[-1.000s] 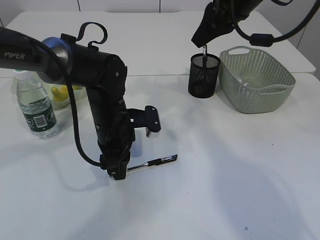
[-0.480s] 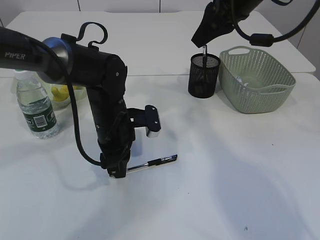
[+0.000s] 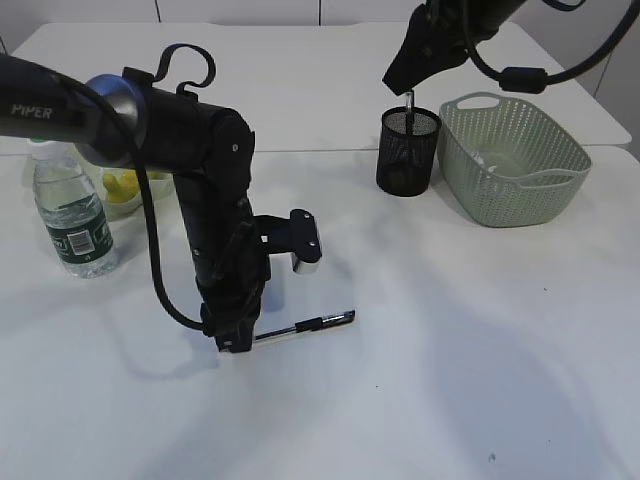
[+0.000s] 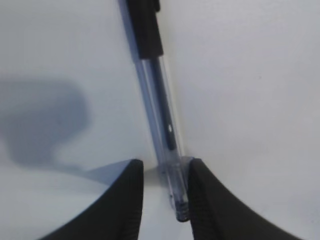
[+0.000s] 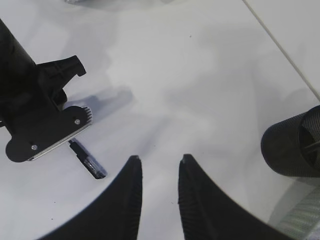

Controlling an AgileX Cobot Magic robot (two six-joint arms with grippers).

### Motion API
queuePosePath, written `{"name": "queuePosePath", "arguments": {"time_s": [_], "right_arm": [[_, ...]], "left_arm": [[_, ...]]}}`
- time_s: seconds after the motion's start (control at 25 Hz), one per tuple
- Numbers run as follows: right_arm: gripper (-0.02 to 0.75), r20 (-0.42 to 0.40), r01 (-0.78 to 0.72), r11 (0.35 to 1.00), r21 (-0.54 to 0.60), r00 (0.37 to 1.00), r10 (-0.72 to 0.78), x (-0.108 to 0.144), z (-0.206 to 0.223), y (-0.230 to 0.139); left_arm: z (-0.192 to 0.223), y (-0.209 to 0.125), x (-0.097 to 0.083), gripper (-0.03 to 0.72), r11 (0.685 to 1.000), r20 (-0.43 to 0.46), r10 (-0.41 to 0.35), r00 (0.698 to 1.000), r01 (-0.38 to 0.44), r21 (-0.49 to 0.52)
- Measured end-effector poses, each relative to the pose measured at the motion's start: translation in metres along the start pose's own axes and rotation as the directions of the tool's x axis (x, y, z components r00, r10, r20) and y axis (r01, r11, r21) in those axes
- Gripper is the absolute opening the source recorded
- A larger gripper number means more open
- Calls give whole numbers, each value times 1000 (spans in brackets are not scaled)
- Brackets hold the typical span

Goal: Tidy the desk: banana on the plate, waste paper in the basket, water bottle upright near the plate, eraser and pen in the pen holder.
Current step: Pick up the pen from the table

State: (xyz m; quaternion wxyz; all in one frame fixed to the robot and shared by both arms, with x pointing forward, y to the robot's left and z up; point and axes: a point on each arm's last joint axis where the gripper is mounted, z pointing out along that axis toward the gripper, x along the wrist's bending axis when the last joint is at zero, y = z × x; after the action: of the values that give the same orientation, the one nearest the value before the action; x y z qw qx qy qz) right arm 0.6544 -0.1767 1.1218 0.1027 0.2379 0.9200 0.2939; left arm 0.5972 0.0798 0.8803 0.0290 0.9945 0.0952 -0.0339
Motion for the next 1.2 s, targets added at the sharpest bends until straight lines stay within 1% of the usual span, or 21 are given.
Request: {"name": "queuePosePath", "arguments": {"time_s": [0.04, 0.2, 0.28, 0.4, 0.64, 1.2], "right_arm": [[192, 0, 0, 1000, 0, 1000, 0, 0, 0, 0], [193, 0, 0, 1000, 0, 1000, 0, 0, 0, 0], [193, 0, 0, 1000, 0, 1000, 0, 0, 0, 0], [193, 0, 0, 1000, 0, 1000, 0, 0, 0, 0], [192, 0, 0, 1000, 0, 1000, 0, 0, 0, 0], [192, 0, 0, 1000, 0, 1000, 0, 0, 0, 0]], "left_arm": [[0, 0, 0, 195, 1000, -3, 1, 1000, -1, 0], [1, 0, 1, 83, 1000, -10, 4, 1000, -4, -1], [1, 0, 1, 60, 1000, -12, 4, 1000, -4, -2], [0, 1, 2, 55, 1000, -11, 1, 1000, -1, -6], [0, 5, -1, 54, 998, 24, -34, 999, 35, -48], [0, 6, -1, 43, 998, 27, -39, 999, 40, -54]]}}
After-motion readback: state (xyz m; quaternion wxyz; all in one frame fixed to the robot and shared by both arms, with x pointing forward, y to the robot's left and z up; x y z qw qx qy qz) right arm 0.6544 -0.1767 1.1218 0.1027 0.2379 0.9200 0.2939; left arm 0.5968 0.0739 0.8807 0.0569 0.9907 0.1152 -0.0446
